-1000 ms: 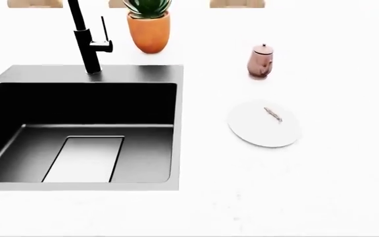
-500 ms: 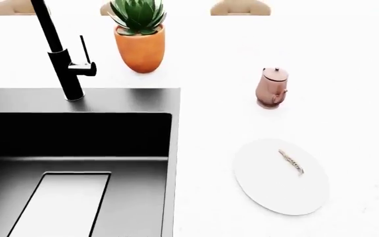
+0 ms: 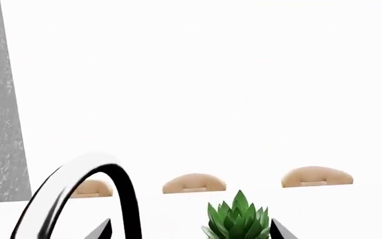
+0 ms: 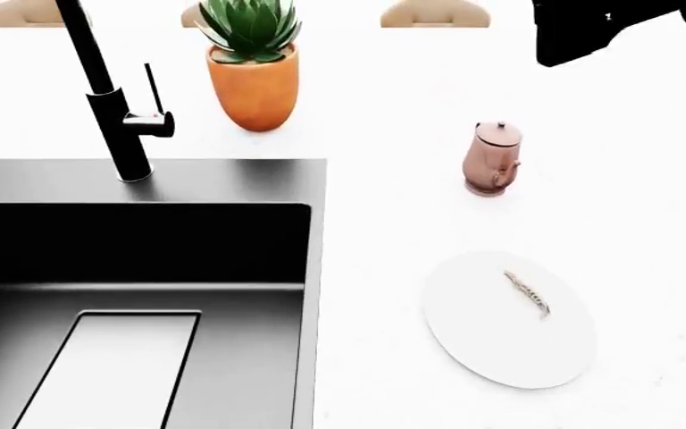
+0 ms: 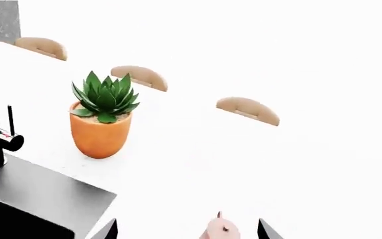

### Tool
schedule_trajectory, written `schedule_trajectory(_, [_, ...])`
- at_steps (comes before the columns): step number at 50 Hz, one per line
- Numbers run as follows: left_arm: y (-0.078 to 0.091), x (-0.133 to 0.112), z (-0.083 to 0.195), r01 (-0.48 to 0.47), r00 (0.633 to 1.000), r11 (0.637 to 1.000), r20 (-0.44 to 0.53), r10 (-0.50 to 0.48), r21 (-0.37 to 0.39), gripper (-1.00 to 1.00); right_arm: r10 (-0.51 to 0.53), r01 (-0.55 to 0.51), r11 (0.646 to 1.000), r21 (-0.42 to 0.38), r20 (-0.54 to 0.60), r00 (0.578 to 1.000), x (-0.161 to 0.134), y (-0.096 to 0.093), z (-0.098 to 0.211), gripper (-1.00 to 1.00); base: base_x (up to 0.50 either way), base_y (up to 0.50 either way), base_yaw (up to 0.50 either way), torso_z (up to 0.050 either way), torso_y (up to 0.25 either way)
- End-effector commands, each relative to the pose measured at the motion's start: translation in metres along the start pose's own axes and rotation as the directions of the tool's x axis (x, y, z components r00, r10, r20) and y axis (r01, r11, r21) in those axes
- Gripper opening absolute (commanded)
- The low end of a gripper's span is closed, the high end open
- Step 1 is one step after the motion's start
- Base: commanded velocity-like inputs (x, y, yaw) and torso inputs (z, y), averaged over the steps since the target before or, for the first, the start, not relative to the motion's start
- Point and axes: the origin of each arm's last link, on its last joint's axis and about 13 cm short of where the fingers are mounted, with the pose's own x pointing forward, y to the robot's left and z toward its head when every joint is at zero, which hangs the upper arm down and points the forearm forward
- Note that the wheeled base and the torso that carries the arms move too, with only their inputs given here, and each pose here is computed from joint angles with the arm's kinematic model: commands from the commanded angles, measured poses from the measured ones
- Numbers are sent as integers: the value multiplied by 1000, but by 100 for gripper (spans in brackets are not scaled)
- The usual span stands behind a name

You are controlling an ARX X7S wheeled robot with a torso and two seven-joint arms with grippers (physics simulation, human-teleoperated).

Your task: Pick the shrimp from the counter and place it in the sink. Then turn on the sink faucet.

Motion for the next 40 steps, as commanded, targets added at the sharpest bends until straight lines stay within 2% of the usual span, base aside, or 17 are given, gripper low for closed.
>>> schedule_trajectory(1, [-1, 3, -7, -1, 1000, 1000, -13, 1, -1, 100, 235, -239, 971, 27, -328, 915, -14, 2, -19, 100, 0, 0, 0, 0, 0])
schedule_trajectory(4, [-1, 4, -7, 1, 1000, 1000, -16, -1, -1, 100, 273, -288, 957, 23, -401, 875, -15, 1, -23, 100, 0, 0, 0, 0, 0])
schedule_trajectory(6, [-1, 3, -8, 3, 1000, 1000, -17, -3, 3, 100, 282, -311, 950, -6, -406, 869, -17, 1, -24, 100, 0, 0, 0, 0, 0])
schedule_trajectory(7, [-1, 3, -9, 1, 1000, 1000, -18, -1, 2, 100, 252, -303, 952, -48, -442, 861, -15, -1, -27, 100, 0, 0, 0, 0, 0])
schedule_trajectory(8, [-1, 4, -9, 1, 1000, 1000, -19, -1, 2, 100, 257, -308, 950, -47, -439, 861, -14, -1, -27, 100, 0, 0, 0, 0, 0])
schedule_trajectory(9, [-1, 4, -9, 3, 1000, 1000, -20, -3, 1, 100, 222, -312, 940, -138, -448, 866, -16, 1, -29, 100, 0, 0, 0, 0, 0])
schedule_trajectory(11, [-2, 4, -11, 3, 1000, 1000, -21, -3, 6, 100, 238, -315, 943, -111, -442, 865, -12, -4, -29, 100, 0, 0, 0, 0, 0])
schedule_trajectory(12, [-2, 5, -11, 2, 1000, 1000, -21, -2, 4, 100, 228, -312, 945, -101, -481, 847, -9, -5, -29, 100, 0, 0, 0, 0, 0])
schedule_trajectory(13, [-1, 6, -11, 2, 1000, 1000, -22, -2, 2, 100, 232, -318, 946, -71, -539, 810, -8, -6, -31, 100, 0, 0, 0, 0, 0])
schedule_trajectory(14, [-2, 6, -12, 3, 1000, 1000, -24, -3, 5, 100, 261, -318, 948, -6, -558, 788, -6, -7, -31, 100, 0, 0, 0, 0, 0])
schedule_trajectory(15, [-2, 6, -12, 3, 1000, 1000, -24, -3, 5, 100, 282, -327, 945, 21, -560, 779, -5, -7, -32, 100, 0, 0, 0, 0, 0])
schedule_trajectory(18, [-1, 6, -15, 1, 1000, 1000, -29, -1, 6, 100, 309, -350, 935, 49, -596, 741, -2, -8, -40, 100, 0, 0, 0, 0, 0])
schedule_trajectory(20, [-1, 6, -15, 1, 1000, 1000, -28, -1, 7, 100, 300, -346, 937, 44, -608, 735, 0, -8, -44, 100, 0, 0, 0, 0, 0])
schedule_trajectory(23, [-2, 7, -16, 3, 1000, 1000, -31, -2, 9, 100, 336, -391, 918, 69, -659, 673, 3, -8, -53, 100, 0, 0, 0, 0, 0])
schedule_trajectory(31, [-2, 8, -18, 4, 999, 1000, -35, -4, 11, 100, 367, -396, 911, 116, -665, 651, 10, -11, -60, 100, 0, 0, 0, 0, 0])
schedule_trajectory(37, [-2, 8, -18, 3, 999, 1000, -35, -3, 12, 100, 354, -380, 918, 117, -674, 648, 16, -14, -66, 100, 0, 0, 0, 0, 0])
schedule_trajectory(40, [-2, 8, -19, 2, 999, 1000, -35, -2, 13, 100, 323, -346, 932, 107, -681, 657, 20, -18, -69, 100, 0, 0, 0, 0, 0])
